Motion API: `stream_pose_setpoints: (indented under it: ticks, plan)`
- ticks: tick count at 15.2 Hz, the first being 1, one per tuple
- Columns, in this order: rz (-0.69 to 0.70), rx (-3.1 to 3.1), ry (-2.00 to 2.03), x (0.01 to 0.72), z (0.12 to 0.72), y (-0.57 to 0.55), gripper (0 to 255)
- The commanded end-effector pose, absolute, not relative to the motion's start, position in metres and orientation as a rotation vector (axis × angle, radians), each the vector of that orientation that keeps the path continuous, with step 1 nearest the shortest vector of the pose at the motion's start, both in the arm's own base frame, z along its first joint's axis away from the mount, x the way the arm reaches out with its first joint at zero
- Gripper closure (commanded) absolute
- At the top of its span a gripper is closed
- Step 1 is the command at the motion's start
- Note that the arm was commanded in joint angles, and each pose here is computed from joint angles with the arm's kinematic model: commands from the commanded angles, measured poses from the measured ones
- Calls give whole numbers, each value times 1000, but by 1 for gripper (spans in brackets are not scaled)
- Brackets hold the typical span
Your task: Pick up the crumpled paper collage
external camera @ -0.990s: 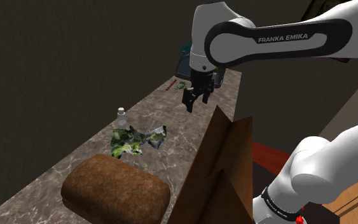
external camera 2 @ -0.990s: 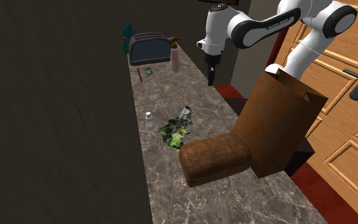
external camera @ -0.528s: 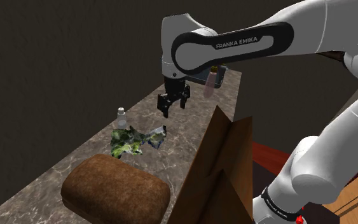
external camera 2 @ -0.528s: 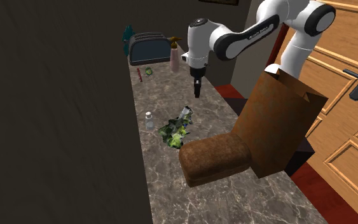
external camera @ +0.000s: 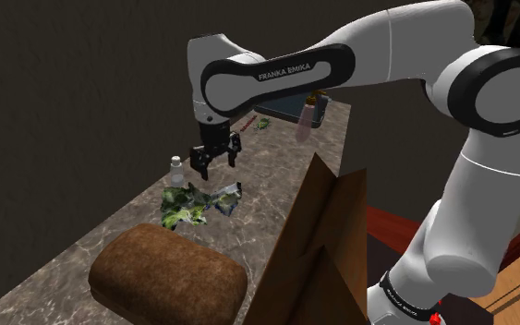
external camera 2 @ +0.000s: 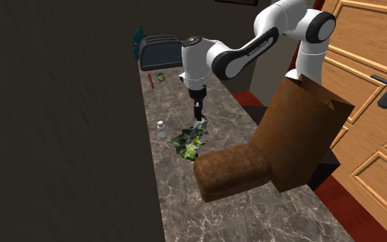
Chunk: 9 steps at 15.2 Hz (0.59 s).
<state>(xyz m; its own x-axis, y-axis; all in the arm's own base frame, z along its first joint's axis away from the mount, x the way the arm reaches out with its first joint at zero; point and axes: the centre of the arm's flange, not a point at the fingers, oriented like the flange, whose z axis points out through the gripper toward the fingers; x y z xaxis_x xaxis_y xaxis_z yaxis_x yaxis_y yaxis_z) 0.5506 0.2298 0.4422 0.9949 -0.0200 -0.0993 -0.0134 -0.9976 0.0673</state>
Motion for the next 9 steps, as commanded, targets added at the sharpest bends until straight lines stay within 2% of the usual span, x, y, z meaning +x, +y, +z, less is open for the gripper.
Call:
stream_pose_setpoints:
  ticks: [1,4,9]
  plan:
    - [-168,3077,-21,569,431,249,0]
    - [-190,3086,-13,594,415,275,0]
    - [-192,3087,-12,597,392,278,0]
